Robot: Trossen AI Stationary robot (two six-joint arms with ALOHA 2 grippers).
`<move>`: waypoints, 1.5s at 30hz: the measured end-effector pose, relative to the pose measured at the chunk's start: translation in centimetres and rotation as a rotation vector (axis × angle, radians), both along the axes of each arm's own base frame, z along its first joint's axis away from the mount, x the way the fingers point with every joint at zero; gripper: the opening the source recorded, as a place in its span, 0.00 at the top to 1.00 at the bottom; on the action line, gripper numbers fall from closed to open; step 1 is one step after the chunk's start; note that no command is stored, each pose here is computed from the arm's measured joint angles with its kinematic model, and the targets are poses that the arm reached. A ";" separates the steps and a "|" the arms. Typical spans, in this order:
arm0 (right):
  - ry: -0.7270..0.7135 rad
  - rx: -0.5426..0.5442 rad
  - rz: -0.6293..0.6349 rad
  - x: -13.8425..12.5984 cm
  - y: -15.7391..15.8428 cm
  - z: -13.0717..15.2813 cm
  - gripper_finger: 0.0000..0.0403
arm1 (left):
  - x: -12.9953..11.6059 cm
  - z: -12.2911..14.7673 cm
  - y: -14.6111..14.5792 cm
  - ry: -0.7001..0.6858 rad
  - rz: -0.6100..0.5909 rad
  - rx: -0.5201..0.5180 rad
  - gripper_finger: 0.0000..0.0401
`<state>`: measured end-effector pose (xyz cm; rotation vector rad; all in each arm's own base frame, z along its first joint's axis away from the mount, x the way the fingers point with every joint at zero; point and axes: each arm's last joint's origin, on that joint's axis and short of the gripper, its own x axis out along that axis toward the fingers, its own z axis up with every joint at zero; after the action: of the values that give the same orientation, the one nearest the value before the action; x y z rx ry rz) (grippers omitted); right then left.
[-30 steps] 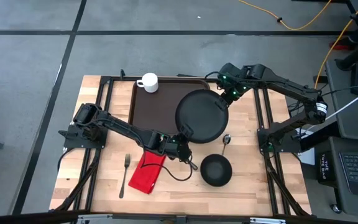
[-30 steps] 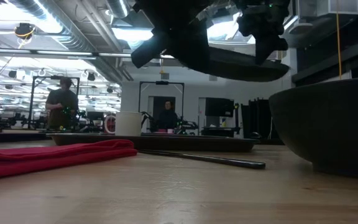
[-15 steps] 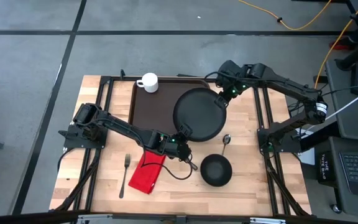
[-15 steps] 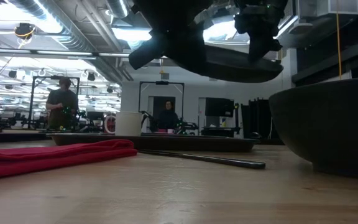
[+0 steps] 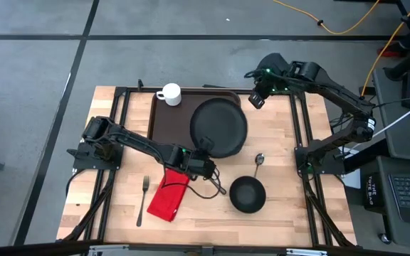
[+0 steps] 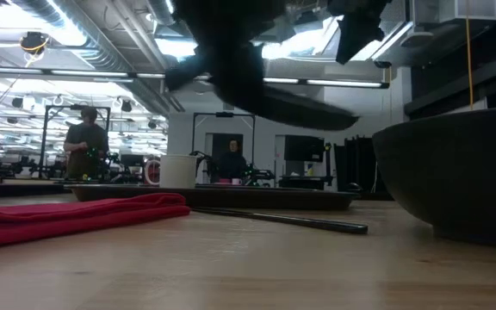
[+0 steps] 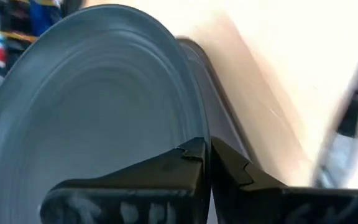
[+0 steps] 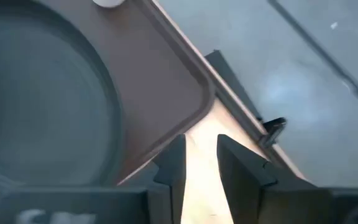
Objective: Set up tray
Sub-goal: Put the black plate on the brown tray below the white mug
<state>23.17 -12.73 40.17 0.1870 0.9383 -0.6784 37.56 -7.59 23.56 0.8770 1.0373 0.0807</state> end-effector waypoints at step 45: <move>-0.725 -0.290 0.356 -1.6 12.7 -21.9 0.98 | -13.8 -4.9 4.3 -0.375 0.344 -0.377 1.00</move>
<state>21.54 -0.02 18.22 -0.0011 0.1609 -0.3590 23.79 -3.25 18.65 0.3172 0.8034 0.3167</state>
